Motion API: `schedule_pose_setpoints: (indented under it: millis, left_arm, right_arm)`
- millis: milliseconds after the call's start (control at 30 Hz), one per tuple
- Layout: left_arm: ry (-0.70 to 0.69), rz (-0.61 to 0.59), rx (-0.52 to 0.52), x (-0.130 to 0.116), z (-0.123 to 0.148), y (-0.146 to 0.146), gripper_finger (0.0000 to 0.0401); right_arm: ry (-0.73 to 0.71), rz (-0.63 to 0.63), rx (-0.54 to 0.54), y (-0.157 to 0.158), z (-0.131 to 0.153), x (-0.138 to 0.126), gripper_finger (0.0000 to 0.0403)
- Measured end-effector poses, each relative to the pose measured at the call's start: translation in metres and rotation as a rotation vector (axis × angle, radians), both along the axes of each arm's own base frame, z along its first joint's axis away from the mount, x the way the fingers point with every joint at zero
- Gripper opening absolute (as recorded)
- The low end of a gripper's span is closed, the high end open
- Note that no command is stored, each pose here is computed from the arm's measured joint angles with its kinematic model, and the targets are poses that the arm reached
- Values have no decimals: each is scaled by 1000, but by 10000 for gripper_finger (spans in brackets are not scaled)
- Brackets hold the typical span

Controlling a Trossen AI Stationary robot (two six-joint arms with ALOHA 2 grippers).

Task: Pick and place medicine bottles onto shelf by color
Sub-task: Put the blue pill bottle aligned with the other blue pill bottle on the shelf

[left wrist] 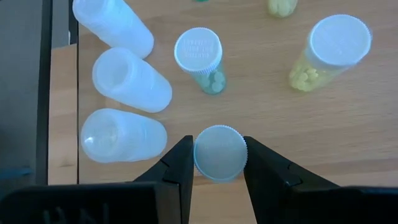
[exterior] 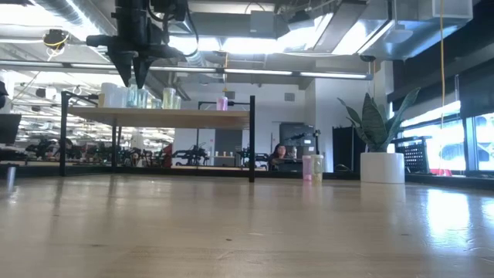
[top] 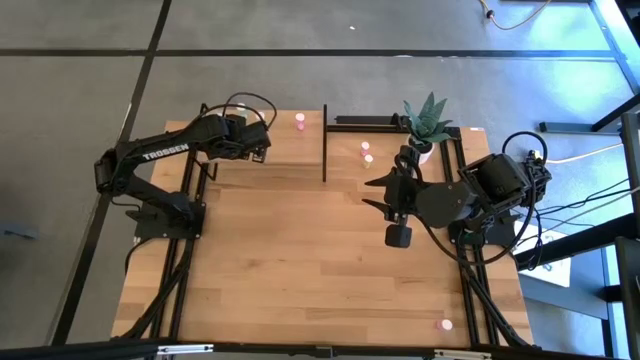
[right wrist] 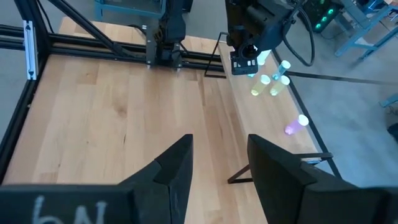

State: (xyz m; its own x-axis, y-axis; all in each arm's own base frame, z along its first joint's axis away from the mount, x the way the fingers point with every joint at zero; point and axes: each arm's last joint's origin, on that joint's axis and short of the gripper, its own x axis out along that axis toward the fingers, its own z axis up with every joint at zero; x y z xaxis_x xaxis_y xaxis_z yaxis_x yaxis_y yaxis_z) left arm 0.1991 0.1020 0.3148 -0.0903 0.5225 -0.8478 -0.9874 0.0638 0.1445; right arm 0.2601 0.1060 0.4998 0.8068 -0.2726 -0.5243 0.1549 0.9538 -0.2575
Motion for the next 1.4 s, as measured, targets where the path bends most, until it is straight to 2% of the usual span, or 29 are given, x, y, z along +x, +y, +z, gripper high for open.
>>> schedule_pose_setpoints:
  millis: [567, 733, 1400]
  left_arm:
    - [3, 6, 0, -1, 0, 2, 109]
    - [6, 57, 25, -2, -8, 2, 109]
    - [-8, 56, 34, 0, -10, 2, 112]
  right_arm:
    - [5, 10, -10, 0, 0, 0, 154]
    - [5, 10, -10, 0, 0, 0, 154]
    - [5, 11, -13, 0, 0, 0, 154]
